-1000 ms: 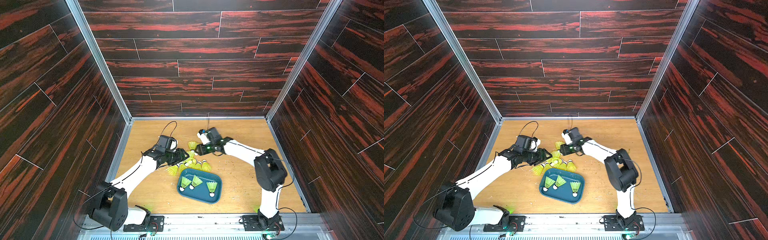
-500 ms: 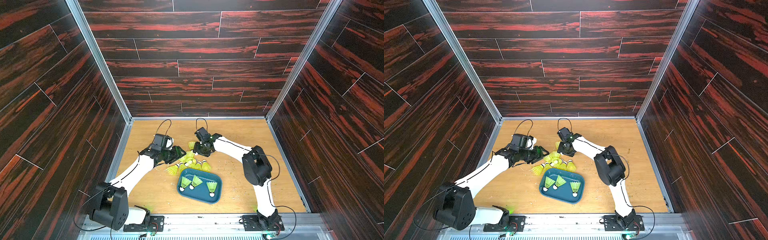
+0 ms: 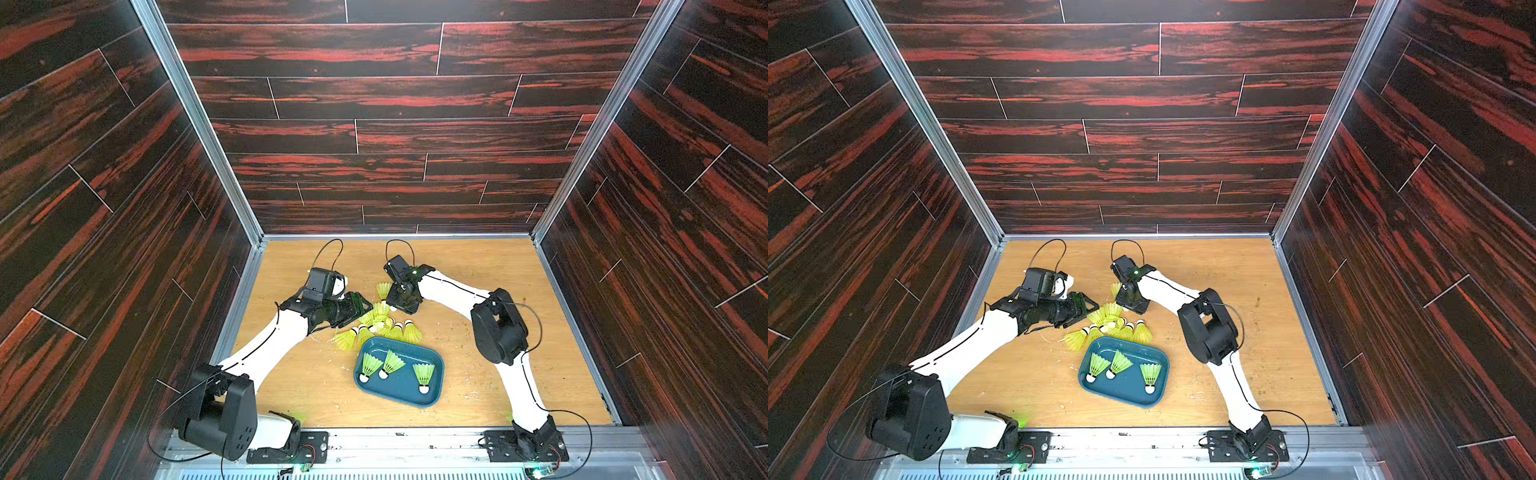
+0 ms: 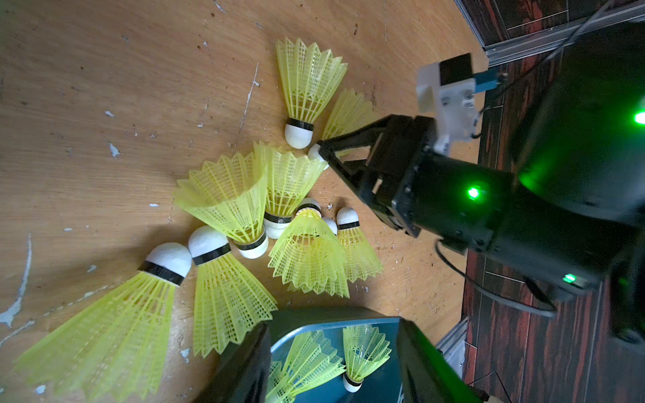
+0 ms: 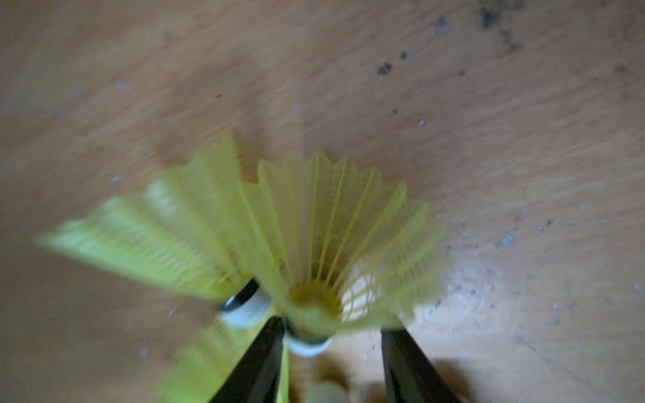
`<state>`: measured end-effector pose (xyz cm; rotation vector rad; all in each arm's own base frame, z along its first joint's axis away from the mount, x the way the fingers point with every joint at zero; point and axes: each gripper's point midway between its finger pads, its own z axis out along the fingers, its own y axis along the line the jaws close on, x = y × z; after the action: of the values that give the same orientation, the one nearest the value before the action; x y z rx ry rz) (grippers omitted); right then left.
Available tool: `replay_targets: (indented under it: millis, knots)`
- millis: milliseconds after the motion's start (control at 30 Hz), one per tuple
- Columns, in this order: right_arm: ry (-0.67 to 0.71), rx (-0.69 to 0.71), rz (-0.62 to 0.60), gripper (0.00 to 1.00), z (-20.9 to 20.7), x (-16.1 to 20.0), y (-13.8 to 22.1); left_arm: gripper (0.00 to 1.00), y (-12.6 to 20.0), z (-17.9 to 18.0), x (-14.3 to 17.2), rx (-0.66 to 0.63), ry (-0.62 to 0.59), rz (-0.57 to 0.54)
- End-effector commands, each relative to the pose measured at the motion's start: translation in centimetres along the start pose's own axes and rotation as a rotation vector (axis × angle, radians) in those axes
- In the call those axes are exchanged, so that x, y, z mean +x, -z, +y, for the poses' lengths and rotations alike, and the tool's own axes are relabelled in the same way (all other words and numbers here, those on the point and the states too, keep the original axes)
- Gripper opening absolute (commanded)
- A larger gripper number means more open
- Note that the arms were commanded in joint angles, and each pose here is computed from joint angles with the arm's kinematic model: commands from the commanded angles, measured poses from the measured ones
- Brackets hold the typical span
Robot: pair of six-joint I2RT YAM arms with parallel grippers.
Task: Put the shuttlecocks into the storage box
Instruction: Pick up the shuttlecock at the center of the board.
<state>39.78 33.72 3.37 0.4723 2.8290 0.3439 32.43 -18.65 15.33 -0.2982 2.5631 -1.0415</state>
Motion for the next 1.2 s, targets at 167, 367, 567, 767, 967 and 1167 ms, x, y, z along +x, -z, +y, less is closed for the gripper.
replay_targets:
  millis: [167, 367, 567, 767, 967, 1167]
  knots:
    - [-0.037, 0.150, -0.013, 0.48, -4.1, -0.2, -0.1, 0.61, 0.6, -1.0, -0.5, 0.027, -0.012, -0.020]
    - [-0.050, 0.145, -0.018, 0.44, -4.2, -0.2, -0.2, 0.61, 0.4, -1.1, -0.6, 0.037, -0.010, -0.019]
    - [-0.016, 0.179, -0.010, 0.35, -5.4, -0.6, -1.1, 0.61, 0.2, -1.2, -0.5, 0.050, 0.000, -0.006]
    - [0.014, 0.202, 0.000, 0.22, -6.4, -0.3, -1.2, 0.61, 0.2, -1.5, -0.2, 0.075, 0.008, 0.006]
    - [0.060, 0.163, -0.072, 0.13, -5.8, -1.3, 1.8, 0.62, 0.3, -2.6, 0.3, 0.136, 0.006, 0.044]
    - [0.143, 0.127, -0.154, 0.13, -4.4, -0.7, 7.5, 0.62, 1.0, -3.7, 1.4, 0.173, -0.017, 0.073]
